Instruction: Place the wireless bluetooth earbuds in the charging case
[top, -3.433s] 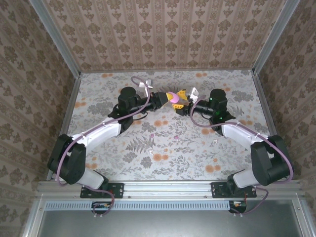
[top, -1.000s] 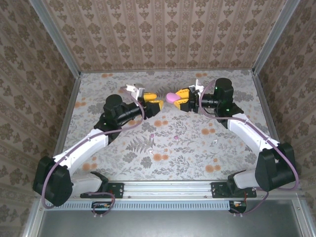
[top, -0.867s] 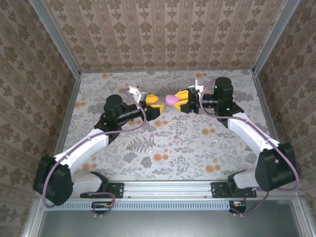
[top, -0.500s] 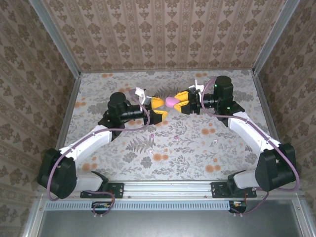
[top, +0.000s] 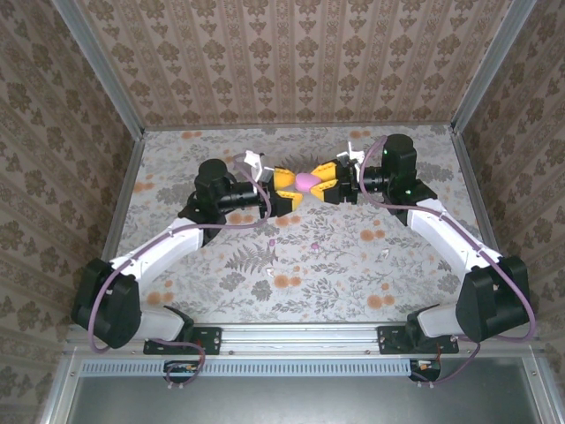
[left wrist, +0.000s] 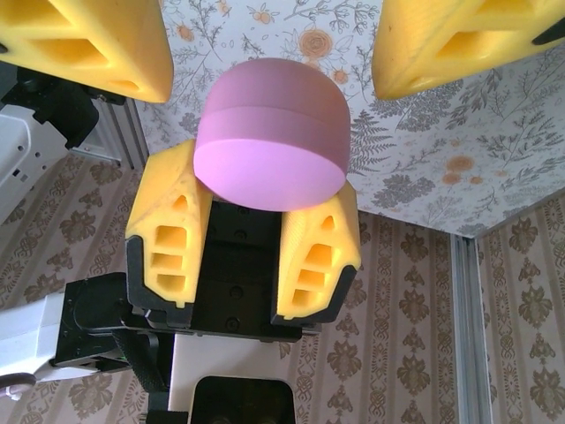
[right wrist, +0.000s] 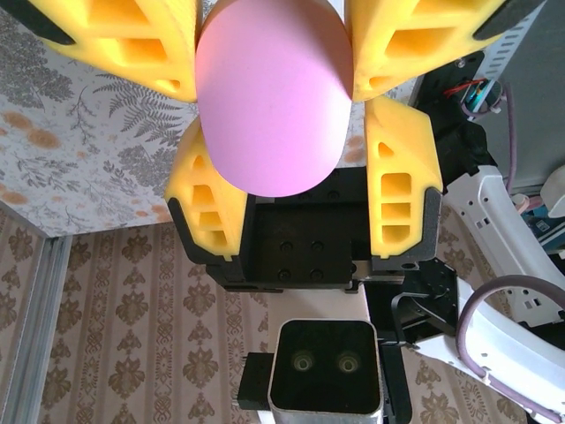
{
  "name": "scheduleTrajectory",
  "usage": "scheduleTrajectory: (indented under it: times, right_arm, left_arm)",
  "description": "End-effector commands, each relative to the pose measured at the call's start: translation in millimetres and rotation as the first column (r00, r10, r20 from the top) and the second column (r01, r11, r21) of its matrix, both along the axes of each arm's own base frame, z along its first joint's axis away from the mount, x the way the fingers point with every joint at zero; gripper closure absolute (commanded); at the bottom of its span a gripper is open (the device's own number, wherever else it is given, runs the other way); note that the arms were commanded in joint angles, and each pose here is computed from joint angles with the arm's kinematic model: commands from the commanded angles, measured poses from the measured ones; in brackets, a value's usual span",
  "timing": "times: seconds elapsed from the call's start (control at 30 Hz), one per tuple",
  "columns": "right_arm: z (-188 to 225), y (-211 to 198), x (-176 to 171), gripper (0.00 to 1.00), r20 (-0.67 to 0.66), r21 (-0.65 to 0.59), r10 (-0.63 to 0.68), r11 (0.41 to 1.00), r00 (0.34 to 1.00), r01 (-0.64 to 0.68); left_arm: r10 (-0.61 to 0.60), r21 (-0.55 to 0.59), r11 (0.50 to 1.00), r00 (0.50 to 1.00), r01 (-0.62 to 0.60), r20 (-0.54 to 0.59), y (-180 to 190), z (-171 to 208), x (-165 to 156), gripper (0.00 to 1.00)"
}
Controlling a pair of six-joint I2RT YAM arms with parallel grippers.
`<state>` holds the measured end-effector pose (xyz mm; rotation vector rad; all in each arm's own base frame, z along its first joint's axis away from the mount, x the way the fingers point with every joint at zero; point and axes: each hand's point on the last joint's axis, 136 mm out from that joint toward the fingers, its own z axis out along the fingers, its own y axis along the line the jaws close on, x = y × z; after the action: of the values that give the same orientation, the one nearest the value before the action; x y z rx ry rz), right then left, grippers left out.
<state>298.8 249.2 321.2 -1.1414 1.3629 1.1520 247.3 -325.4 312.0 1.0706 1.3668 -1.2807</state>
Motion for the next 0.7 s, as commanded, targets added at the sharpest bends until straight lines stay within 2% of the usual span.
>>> scheduleTrajectory:
  times: [0.0,0.4,0.5,0.67]
  right_arm:
    - [10.9,4.0,-4.9,0.62,0.029,0.010,0.048,0.999,0.998,-0.048]
    - [6.3,4.4,-10.4,0.61,0.039,0.001,0.079,0.997,0.996,-0.079]
    - [7.8,4.2,-10.4,0.61,0.045,0.001,0.075,0.997,0.996,-0.075]
    - [10.8,3.7,-10.6,0.61,0.058,0.004,0.064,0.998,0.996,-0.064]
  left_arm:
    - [-0.042,-0.030,0.999,0.998,0.044,0.037,-6.1,17.4,-5.9,0.38]
    - [-0.044,-0.032,0.998,0.999,0.045,0.021,-8.2,22.1,-7.2,0.39]
    - [-0.063,-0.026,0.998,0.998,0.063,0.012,-9.6,20.6,-9.1,0.43]
    - [-0.059,-0.020,0.998,0.998,0.059,0.008,-10.8,18.4,-8.2,0.41]
